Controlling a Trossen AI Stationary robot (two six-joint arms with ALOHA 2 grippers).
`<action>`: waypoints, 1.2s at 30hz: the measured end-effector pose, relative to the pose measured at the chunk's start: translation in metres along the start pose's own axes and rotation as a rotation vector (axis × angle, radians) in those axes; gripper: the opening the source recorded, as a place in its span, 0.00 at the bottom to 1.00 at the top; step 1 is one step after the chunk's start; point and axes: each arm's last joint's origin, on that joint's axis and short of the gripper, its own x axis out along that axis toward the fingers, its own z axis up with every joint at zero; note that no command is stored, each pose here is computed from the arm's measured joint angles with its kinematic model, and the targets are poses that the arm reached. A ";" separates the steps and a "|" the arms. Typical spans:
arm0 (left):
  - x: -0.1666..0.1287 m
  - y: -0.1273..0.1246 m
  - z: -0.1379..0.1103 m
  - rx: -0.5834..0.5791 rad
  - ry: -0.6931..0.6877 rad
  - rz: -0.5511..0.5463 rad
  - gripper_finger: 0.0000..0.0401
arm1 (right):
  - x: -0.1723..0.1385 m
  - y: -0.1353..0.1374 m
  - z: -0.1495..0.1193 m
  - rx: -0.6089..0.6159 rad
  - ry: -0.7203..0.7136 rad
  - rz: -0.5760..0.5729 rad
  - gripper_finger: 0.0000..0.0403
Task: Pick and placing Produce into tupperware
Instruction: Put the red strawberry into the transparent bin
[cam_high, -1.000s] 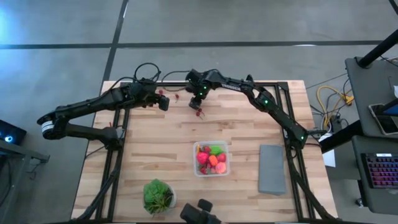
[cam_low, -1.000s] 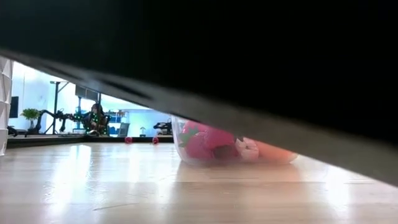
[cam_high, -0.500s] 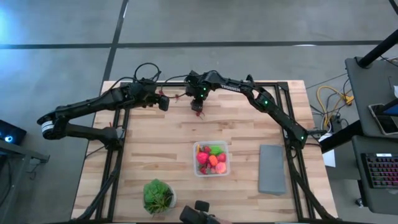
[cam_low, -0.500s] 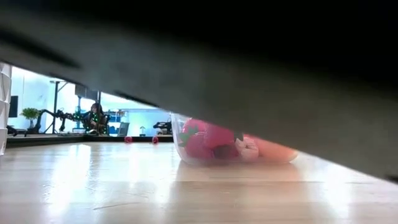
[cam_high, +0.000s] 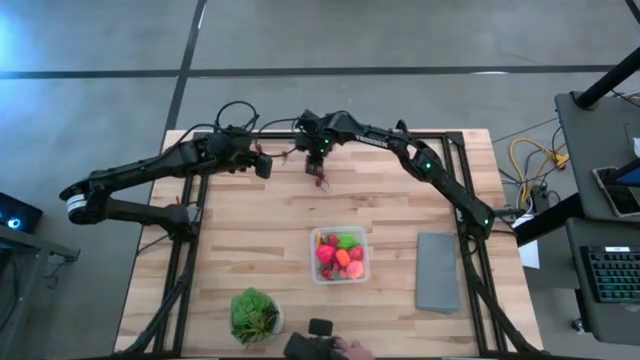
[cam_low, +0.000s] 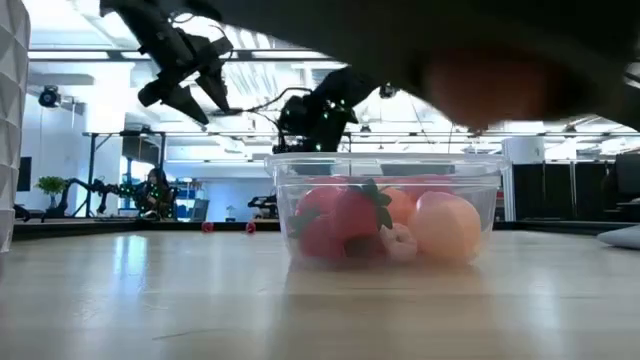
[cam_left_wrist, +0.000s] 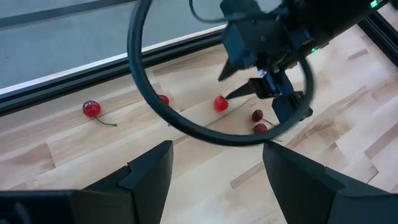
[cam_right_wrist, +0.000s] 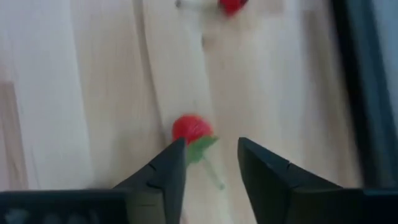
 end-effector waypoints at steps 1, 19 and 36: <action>0.000 0.000 0.000 0.000 0.000 0.000 0.59 | -0.002 -0.001 0.002 -0.005 -0.013 -0.008 0.37; 0.001 0.000 -0.001 0.052 0.002 0.001 0.59 | -0.003 0.001 0.005 -0.227 -0.047 0.019 0.61; 0.002 0.000 -0.001 0.134 0.004 0.002 0.59 | 0.018 0.002 -0.010 -0.208 0.011 0.043 0.57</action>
